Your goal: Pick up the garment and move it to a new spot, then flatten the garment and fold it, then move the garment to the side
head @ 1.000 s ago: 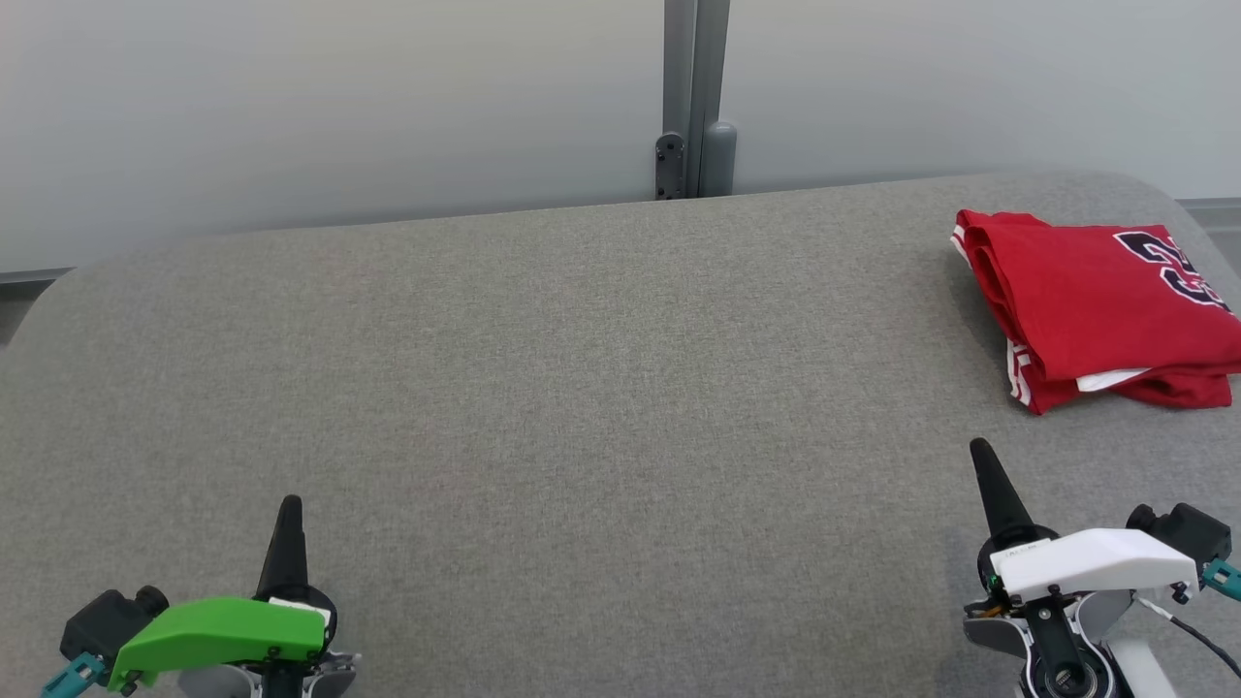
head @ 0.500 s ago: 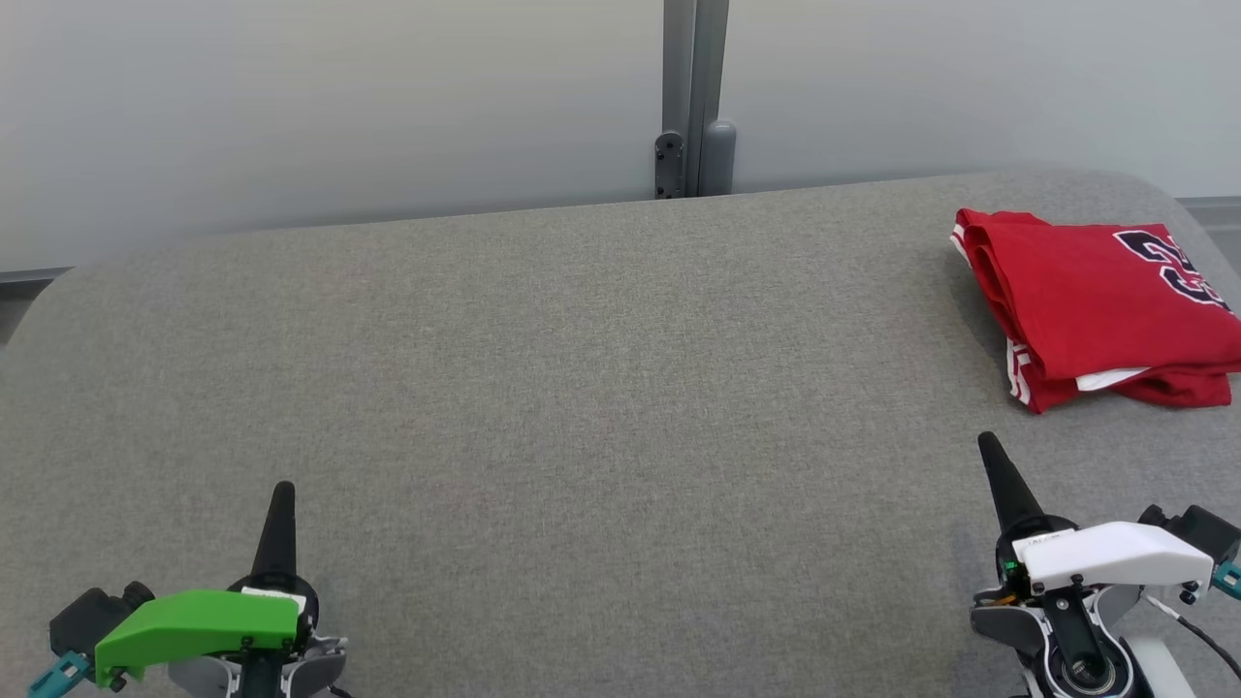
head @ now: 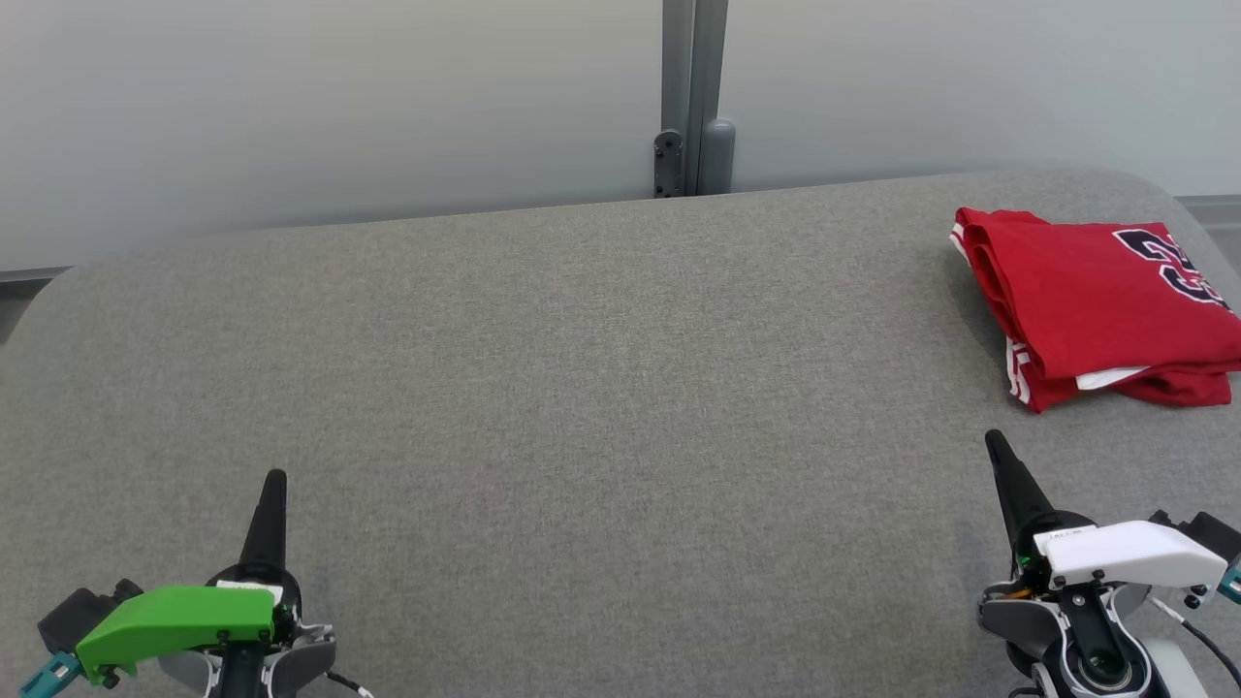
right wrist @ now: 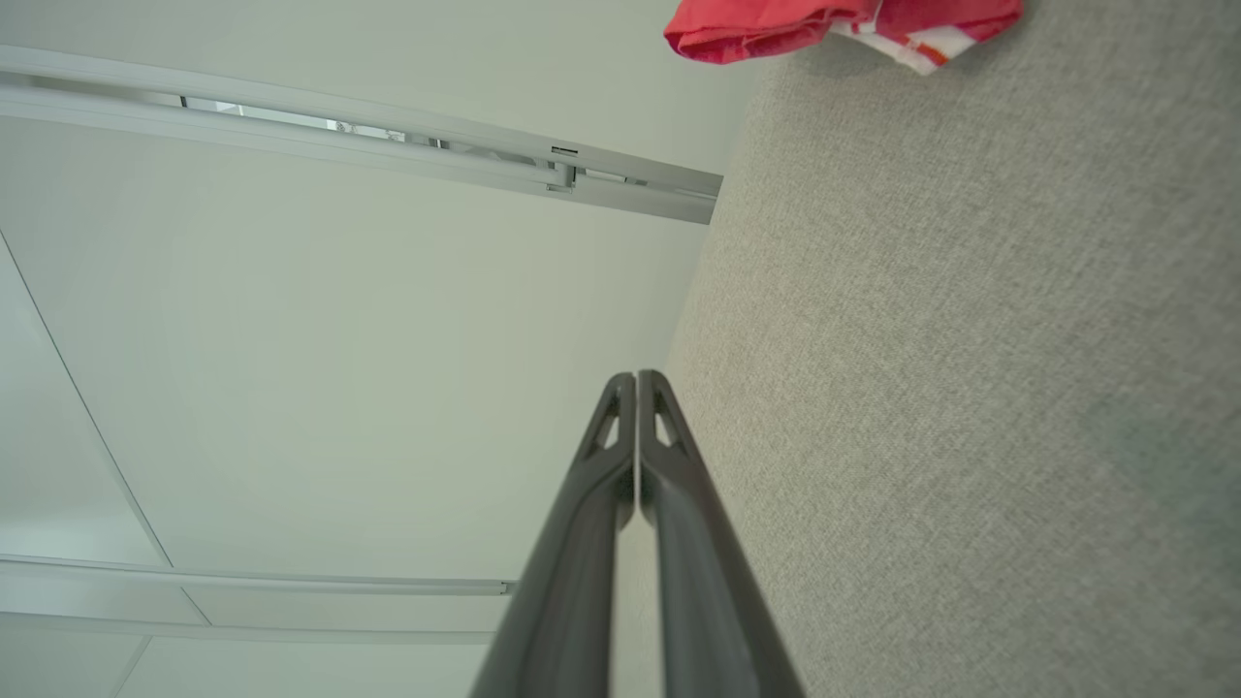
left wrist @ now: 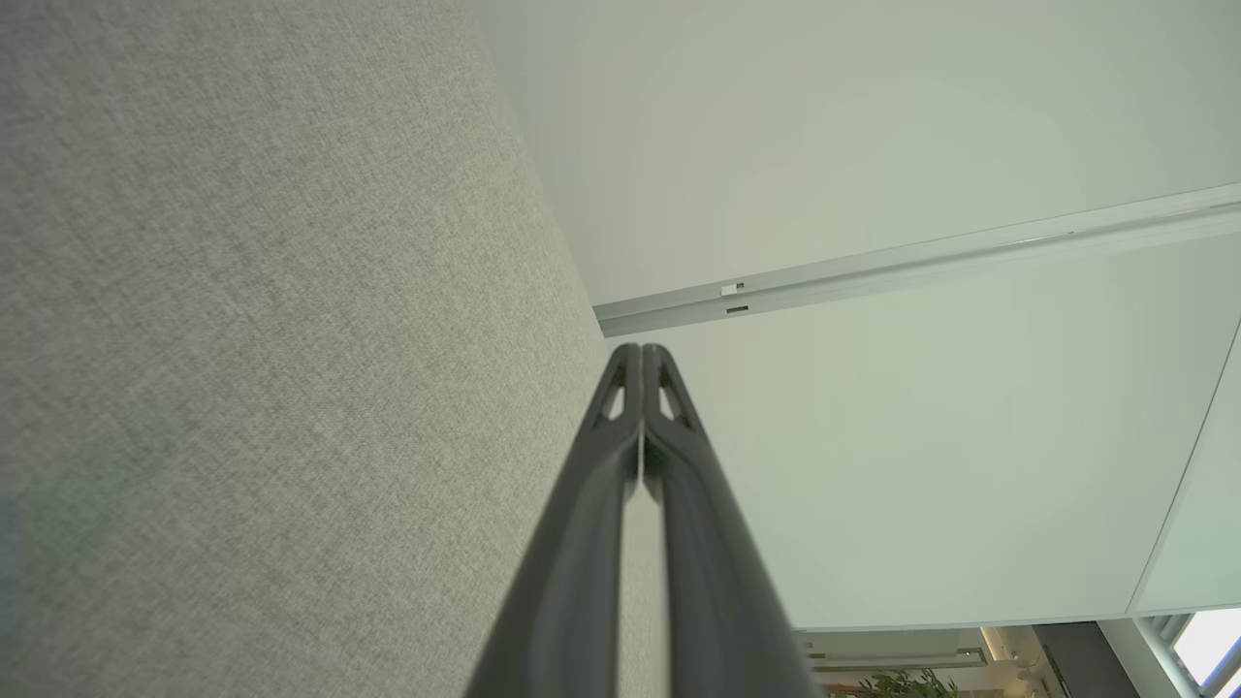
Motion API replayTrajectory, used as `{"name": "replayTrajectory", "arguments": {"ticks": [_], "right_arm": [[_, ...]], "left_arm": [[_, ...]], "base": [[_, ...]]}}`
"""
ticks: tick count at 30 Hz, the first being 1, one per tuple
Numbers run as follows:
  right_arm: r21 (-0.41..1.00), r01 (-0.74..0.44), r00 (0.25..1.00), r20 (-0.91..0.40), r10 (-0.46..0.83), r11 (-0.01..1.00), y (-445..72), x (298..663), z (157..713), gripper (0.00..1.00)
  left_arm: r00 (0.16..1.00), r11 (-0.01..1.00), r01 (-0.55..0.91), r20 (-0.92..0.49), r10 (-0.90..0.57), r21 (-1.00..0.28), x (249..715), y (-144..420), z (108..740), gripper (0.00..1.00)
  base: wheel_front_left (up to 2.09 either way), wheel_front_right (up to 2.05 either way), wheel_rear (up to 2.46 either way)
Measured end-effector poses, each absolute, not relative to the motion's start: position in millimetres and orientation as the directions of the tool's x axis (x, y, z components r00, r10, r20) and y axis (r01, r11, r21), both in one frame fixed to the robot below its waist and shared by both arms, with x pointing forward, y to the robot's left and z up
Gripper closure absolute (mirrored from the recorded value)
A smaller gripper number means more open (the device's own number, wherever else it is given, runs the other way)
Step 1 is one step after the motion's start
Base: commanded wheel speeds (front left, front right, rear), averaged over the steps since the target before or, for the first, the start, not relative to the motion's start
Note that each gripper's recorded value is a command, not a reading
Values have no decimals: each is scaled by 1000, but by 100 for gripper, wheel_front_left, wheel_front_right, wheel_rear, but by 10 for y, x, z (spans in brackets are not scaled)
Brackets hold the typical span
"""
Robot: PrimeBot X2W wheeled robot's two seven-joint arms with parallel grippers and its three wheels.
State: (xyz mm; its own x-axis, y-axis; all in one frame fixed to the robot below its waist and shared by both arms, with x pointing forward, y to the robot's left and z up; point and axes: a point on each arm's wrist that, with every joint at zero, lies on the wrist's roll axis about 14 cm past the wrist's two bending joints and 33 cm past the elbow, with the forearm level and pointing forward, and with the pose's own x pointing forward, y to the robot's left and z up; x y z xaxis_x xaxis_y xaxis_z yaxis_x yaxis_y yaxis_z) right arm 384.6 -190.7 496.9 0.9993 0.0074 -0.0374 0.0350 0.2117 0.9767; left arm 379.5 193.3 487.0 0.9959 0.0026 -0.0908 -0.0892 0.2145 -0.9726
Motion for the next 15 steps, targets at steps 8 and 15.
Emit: {"name": "replayTrajectory", "arguments": {"ticks": [8, 15], "right_arm": [[988, 30, 999, -31, 5, 153, -1933, 3856, 4988, 100], [994, 27, 1000, -27, 3, 103, -1955, 3859, 4999, 100]], "left_arm": [[998, 154, -68, -69, 1, -986, 3820, 1951, 4918, 100], [998, 103, -55, -56, -1, -993, 3830, 1963, 4943, 100]], "base": [[0, 0, 0], [0, 0, 0]]}}
